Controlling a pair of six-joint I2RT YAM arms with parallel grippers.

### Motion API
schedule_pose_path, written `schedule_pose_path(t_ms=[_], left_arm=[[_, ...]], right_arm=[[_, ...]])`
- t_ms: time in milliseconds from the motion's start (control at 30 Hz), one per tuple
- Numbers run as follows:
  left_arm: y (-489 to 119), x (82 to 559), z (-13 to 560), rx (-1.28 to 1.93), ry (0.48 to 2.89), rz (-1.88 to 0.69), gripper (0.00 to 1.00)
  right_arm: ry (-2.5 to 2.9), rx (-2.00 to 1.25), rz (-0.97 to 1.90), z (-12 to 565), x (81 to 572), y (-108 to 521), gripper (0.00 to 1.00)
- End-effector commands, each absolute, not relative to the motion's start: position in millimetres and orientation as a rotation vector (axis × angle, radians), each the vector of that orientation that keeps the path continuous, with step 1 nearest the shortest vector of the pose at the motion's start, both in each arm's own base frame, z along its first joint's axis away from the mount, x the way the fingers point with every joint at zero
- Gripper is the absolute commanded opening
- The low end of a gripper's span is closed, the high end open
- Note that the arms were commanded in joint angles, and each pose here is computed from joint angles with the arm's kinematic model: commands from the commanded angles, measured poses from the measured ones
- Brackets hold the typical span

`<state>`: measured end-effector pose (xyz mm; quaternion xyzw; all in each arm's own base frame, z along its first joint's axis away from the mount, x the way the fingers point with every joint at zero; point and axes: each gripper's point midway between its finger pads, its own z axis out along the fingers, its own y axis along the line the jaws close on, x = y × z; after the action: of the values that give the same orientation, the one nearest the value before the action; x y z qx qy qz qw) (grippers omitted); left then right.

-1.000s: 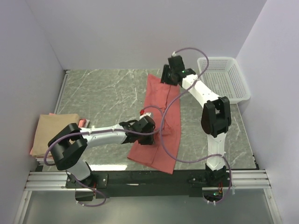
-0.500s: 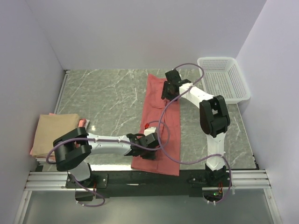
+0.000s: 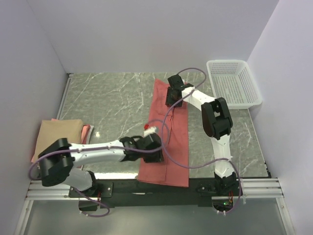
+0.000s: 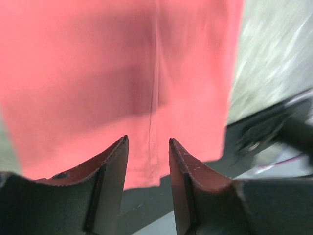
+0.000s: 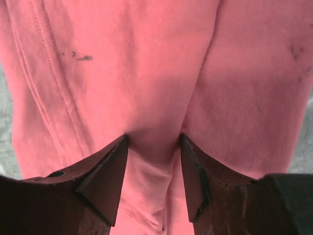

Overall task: Fold and stack the t-shirts
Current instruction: Fold the tshirt

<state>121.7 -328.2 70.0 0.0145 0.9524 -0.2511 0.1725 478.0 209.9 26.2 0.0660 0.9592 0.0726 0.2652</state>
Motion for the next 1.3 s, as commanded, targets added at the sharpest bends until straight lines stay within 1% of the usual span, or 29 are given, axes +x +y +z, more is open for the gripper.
schedule_pose_path(t_ms=[0,100,133,200,233,267,300,333,367,400,433,467,500,533,567,600,633,667,700,733,767,900,933,1033,1100,1133,1167,1233,1267], left_arm=[[-318,183,113,-0.098,2.562,-0.8,0.45],[-313,226,136,-0.105,2.493,-0.843,0.45],[-300,254,135,-0.174,2.472,-0.807,0.45],[-304,284,156,-0.137,2.423,-0.875,0.45],[-292,309,145,-0.187,2.434,-0.832,0.45],[-289,324,145,-0.177,2.422,-0.816,0.45],[-285,351,161,-0.19,2.366,-0.843,0.46],[-283,367,142,-0.193,2.403,-0.81,0.47],[-279,382,138,-0.183,2.403,-0.784,0.48],[-275,408,151,-0.196,2.366,-0.824,0.49],[-273,421,128,-0.206,2.405,-0.818,0.5],[-273,437,133,-0.202,2.38,-0.839,0.51],[-263,451,131,-0.225,2.369,-0.849,0.52],[-265,463,121,-0.215,2.359,-0.869,0.53],[-264,472,119,-0.195,2.34,-0.861,0.58],[-261,490,127,-0.195,2.297,-0.854,0.59],[-260,497,105,-0.198,2.341,-0.827,0.59],[-264,503,103,-0.159,2.339,-0.836,0.59],[-269,518,114,-0.132,2.304,-0.852,0.59],[-272,522,96,-0.121,2.339,-0.847,0.58],[-277,529,101,-0.087,2.322,-0.865,0.58],[-281,540,91,-0.087,2.309,-0.894,0.59],[-280,541,78,-0.099,2.332,-0.882,0.6],[-273,550,60,-0.134,2.377,-0.813,0.57],[-269,557,59,-0.14,2.38,-0.774,0.55],[-268,557,47,-0.147,2.406,-0.757,0.54],[-269,564,52,-0.138,2.393,-0.75,0.53],[-268,564,35,-0.14,2.429,-0.733,0.49],[-268,570,39,-0.137,2.418,-0.728,0.45]], right_arm=[[2.635,0.149,0.164,10,482,213,0.55],[2.651,0.13,0.156,6,491,216,0.55],[2.665,0.114,0.15,3,492,217,0.55],[2.66,0.091,0.161,3,504,224,0.47],[2.674,0.073,0.145,2,505,221,0.47],[2.674,0.059,0.141,3,508,223,0.47],[2.65,0.039,0.158,9,520,227,0.5],[2.657,0.022,0.171,10,522,229,0.53],[2.647,0.016,0.19,13,528,229,0.56],[2.623,-0.006,0.22,19,537,234,0.61],[2.612,-0.016,0.24,21,541,236,0.63],[2.596,-0.029,0.28,28,546,239,0.65],[2.585,-0.036,0.29,31,548,241,0.69],[2.556,-0.039,0.31,37,553,243,0.7],[2.537,-0.039,0.328,42,555,245,0.72],[2.522,-0.018,0.343,49,556,241,0.76],[2.483,-0.013,0.37,58,561,244,0.77],[2.472,-0.013,0.388,63,562,245,0.77],[2.451,-0.01,0.399,74,561,245,0.79],[2.431,-0.014,0.405,81,564,246,0.79],[2.421,-0.013,0.405,86,564,246,0.79],[2.375,-0.009,0.409,111,566,242,0.8],[2.369,-0.001,0.414,112,567,241,0.8],[2.368,0.022,0.423,118,564,237,0.79],[2.373,0.048,0.42,119,560,231,0.79],[2.367,0.058,0.422,121,560,228,0.79],[2.372,0.074,0.416,121,556,221,0.79],[2.365,0.101,0.418,123,553,215,0.79],[2.388,0.113,0.405,114,547,210,0.79]])
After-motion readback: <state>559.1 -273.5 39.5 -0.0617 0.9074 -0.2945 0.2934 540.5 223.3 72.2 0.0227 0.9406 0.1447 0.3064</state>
